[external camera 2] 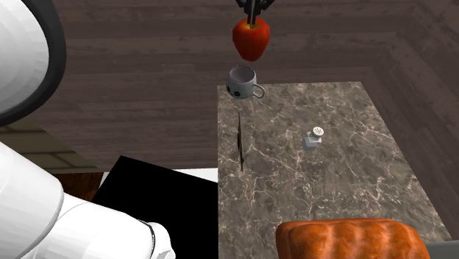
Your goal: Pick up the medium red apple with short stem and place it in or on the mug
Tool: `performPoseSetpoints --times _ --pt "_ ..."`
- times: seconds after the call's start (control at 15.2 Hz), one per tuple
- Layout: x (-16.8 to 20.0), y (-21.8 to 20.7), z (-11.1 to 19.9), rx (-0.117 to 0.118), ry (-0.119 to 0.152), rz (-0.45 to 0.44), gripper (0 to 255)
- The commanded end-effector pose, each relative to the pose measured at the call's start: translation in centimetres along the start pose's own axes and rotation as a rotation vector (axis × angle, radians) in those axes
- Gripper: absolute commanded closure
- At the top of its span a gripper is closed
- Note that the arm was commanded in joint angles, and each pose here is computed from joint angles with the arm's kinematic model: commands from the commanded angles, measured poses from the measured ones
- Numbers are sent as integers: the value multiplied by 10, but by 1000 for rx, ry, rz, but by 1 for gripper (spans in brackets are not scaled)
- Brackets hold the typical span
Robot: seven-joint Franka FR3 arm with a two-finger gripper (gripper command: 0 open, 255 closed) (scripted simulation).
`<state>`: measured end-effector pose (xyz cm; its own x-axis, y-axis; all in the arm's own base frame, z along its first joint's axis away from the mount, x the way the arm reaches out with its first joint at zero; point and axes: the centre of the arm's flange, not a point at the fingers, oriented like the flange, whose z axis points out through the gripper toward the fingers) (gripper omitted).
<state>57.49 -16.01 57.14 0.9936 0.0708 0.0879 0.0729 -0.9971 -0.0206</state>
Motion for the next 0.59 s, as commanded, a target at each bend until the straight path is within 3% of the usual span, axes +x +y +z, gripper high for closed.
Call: performPoseSetpoints --times 0.0,0.53 --pt "-1 1 11 0 1 0 255" --pt "-5 2 53 0 1 0 255"
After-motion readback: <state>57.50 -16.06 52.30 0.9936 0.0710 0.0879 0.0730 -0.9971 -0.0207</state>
